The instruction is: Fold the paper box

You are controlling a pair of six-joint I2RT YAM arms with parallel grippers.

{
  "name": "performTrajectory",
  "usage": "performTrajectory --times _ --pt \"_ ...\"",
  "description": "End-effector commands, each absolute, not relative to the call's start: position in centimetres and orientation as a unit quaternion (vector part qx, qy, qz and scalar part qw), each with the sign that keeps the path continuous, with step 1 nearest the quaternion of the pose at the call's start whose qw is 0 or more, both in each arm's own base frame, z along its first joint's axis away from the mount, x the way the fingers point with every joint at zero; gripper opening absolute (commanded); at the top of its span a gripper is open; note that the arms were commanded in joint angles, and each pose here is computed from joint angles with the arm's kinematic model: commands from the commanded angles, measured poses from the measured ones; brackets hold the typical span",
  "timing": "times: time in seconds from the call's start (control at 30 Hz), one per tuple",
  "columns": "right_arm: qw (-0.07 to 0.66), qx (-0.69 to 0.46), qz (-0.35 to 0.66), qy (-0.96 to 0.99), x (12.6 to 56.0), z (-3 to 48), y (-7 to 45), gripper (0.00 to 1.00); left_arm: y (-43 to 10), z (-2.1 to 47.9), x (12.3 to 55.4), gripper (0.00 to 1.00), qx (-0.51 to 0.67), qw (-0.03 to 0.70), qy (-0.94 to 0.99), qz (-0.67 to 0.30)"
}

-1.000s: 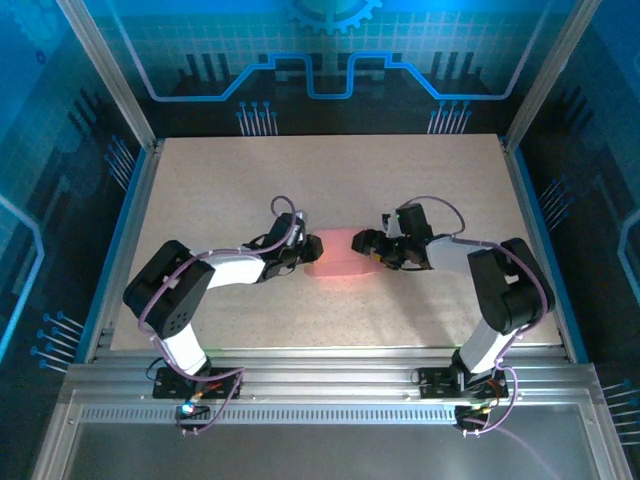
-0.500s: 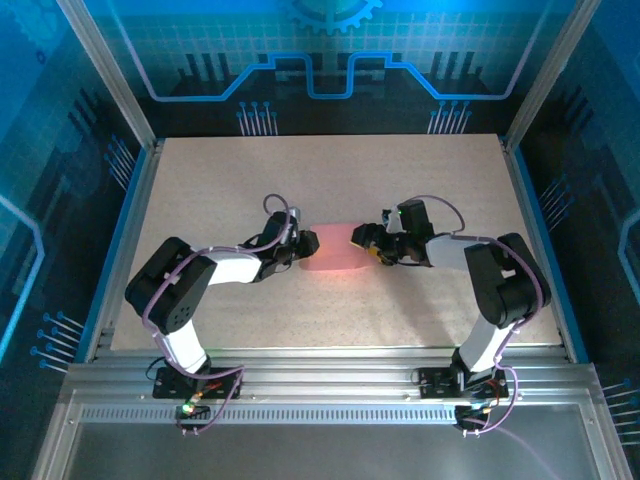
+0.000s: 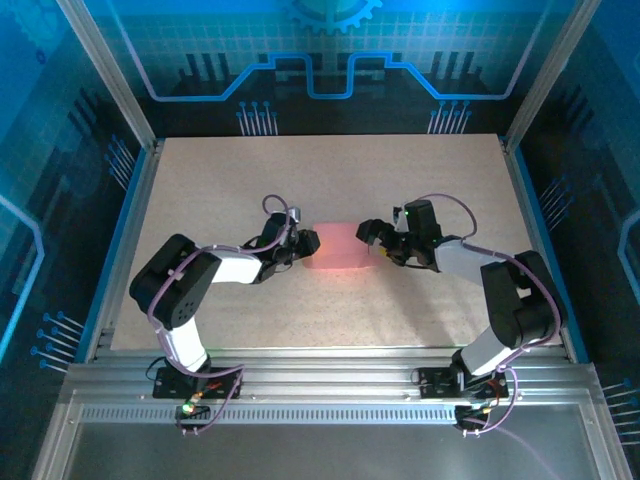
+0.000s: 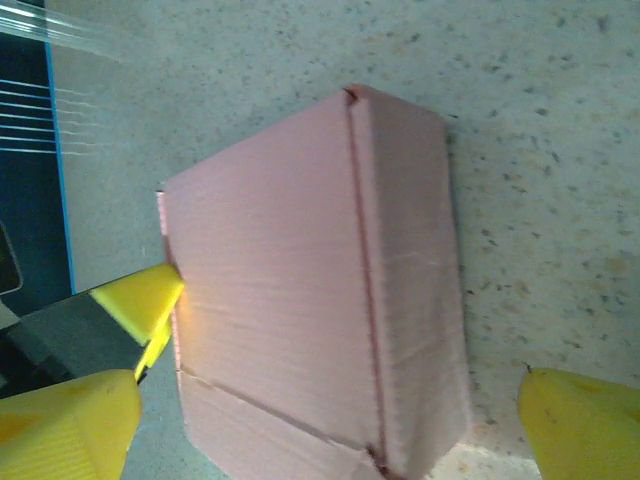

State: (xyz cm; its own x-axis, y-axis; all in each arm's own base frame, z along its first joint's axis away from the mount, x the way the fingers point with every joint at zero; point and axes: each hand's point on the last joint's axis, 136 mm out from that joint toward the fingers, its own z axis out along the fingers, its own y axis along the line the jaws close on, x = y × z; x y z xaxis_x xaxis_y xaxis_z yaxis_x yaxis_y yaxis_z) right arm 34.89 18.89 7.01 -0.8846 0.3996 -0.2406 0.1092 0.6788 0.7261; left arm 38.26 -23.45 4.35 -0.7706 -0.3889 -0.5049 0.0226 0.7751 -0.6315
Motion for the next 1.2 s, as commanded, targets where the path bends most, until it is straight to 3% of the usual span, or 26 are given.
performTrajectory --times 0.0,0.33,0.43,0.63,0.77,0.87,1.0,1.1,1.17 --pt "0.168 0.154 0.372 0.900 34.4 5.6 18.7 0.98 -20.0 -3.9 32.3 0.21 -0.136 0.190 0.941 -0.244" --pt "0.127 0.120 0.444 0.879 34.4 5.8 22.2 0.95 -19.8 -3.2 32.1 0.22 -0.157 0.182 0.925 -0.292" --pt "0.131 0.110 0.455 0.874 34.8 6.0 23.0 0.87 -19.8 -3.3 32.1 0.23 -0.158 0.180 0.925 -0.294" --pt "0.139 0.093 0.472 0.866 35.8 7.2 24.0 0.58 -19.7 -3.1 32.1 0.24 -0.158 0.183 0.924 -0.296" --pt "0.140 0.088 0.459 0.873 35.7 7.3 23.8 0.45 -19.9 -2.6 32.2 0.29 -0.149 0.186 0.923 -0.301" --pt "0.145 0.080 0.440 0.883 35.5 7.5 23.3 0.42 -20.2 -1.8 32.4 0.41 -0.143 0.192 0.920 -0.309" --pt "0.145 0.082 0.438 0.884 35.2 8.0 23.0 0.36 -20.6 1.2 33.1 0.74 -0.109 0.236 0.908 -0.330" --pt "0.141 0.092 0.450 0.877 35.3 8.6 23.1 0.37 -20.2 5.1 33.8 0.95 -0.063 0.323 0.882 -0.337" --pt "0.138 0.102 0.461 0.871 35.5 8.9 22.9 0.37 -19.0 7.9 34.1 0.99 -0.023 0.400 0.861 -0.313"
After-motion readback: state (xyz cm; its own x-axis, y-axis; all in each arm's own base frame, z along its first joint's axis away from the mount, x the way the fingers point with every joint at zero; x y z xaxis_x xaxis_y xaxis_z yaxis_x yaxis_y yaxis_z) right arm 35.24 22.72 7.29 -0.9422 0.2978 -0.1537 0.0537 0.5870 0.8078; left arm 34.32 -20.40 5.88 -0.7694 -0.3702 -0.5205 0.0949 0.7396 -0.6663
